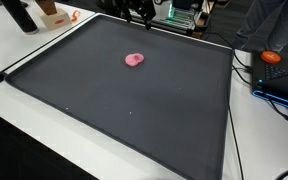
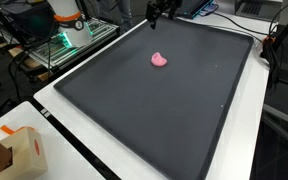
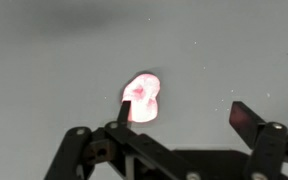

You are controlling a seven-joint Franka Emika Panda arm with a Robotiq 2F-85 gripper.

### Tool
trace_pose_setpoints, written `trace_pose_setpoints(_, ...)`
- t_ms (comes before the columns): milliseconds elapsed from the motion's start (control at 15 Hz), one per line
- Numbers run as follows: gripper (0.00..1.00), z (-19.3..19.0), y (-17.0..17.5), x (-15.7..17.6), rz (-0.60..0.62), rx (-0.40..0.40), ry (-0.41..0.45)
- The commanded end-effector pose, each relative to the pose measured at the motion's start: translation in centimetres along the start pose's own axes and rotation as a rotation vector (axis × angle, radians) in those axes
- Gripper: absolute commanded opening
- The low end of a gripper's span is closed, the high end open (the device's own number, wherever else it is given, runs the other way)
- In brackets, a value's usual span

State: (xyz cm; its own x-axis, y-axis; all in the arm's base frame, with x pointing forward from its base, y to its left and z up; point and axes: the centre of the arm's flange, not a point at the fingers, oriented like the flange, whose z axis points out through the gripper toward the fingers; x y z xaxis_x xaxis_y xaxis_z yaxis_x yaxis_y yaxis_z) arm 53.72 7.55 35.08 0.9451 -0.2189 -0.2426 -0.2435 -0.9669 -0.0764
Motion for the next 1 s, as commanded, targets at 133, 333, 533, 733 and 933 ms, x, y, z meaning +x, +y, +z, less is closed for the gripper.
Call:
trace_pose_setpoints(133, 1.0, -0.6, -2.0, -3.5, -0.301, -0.076, 0.014)
trace_pose_setpoints(333, 1.0, -0.8, -3.0, -4.1, -0.459, -0.109, 0.029)
trace_pose_setpoints(533, 1.0, -1.1, -4.0, -3.1, -0.473, -0.1, 0.029)
trace_pose_setpoints(733, 1.0, -1.1, -4.3, -3.3, -0.533, -0.116, 0.029)
trace_pose_setpoints(933, 1.0, -1.1, -4.3, -3.3, -0.543, -0.117, 0.029)
